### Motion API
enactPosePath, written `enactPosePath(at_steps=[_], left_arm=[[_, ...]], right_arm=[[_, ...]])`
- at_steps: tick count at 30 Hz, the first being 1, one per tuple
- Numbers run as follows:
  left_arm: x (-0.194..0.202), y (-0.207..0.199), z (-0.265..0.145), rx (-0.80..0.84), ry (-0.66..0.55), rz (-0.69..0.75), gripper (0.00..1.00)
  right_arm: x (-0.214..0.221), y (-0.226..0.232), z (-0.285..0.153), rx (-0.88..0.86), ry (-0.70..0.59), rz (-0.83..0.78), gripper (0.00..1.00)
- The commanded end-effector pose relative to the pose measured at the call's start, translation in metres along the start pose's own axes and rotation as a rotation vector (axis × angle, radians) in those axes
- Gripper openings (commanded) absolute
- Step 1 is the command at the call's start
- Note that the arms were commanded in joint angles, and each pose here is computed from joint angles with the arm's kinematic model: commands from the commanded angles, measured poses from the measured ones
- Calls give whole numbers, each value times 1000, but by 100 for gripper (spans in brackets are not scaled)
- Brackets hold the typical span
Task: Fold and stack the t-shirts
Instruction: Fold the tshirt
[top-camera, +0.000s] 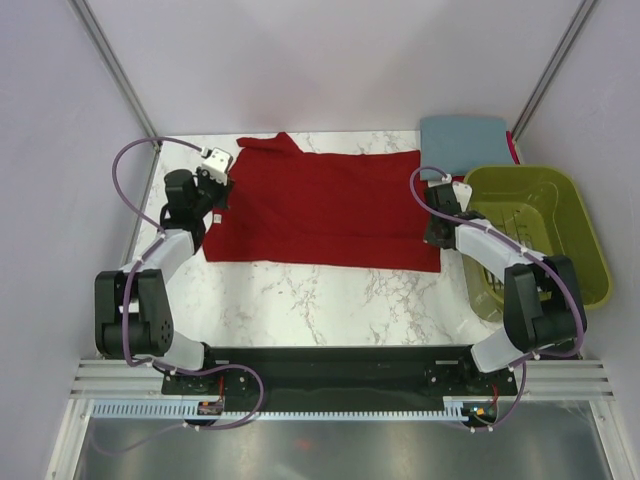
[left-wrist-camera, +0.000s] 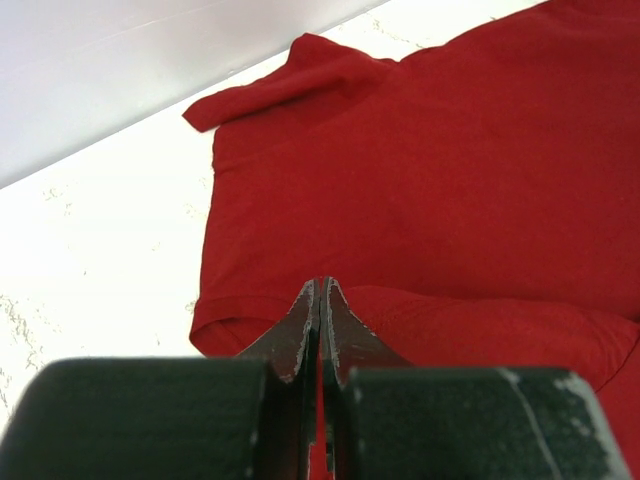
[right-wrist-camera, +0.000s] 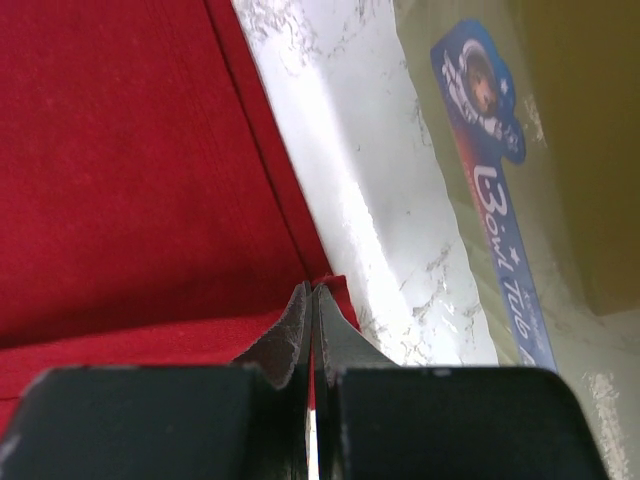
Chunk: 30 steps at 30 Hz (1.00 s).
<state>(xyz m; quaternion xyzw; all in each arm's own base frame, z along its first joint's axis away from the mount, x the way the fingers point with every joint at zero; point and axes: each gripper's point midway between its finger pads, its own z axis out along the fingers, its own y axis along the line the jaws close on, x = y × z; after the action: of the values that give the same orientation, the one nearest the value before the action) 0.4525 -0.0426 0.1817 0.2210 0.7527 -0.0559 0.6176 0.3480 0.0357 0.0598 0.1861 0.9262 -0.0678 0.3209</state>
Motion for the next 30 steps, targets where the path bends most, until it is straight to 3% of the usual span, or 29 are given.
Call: enactPosePath(at_steps=[1, 13, 22, 30], left_arm=[[-29, 14, 8, -20, -84, 118, 2], [-16, 29, 10, -89, -29, 157, 2], [-27, 27, 23, -70, -121, 172, 2], [-21, 43, 31, -135, -95, 200, 2]], right_arm=[[-32, 7, -2, 4, -88, 10, 0], [-38, 13, 13, 27, -76, -28, 0], [-42, 20, 23, 28, -77, -19, 0], [-50, 22, 28, 46, -91, -17, 0]])
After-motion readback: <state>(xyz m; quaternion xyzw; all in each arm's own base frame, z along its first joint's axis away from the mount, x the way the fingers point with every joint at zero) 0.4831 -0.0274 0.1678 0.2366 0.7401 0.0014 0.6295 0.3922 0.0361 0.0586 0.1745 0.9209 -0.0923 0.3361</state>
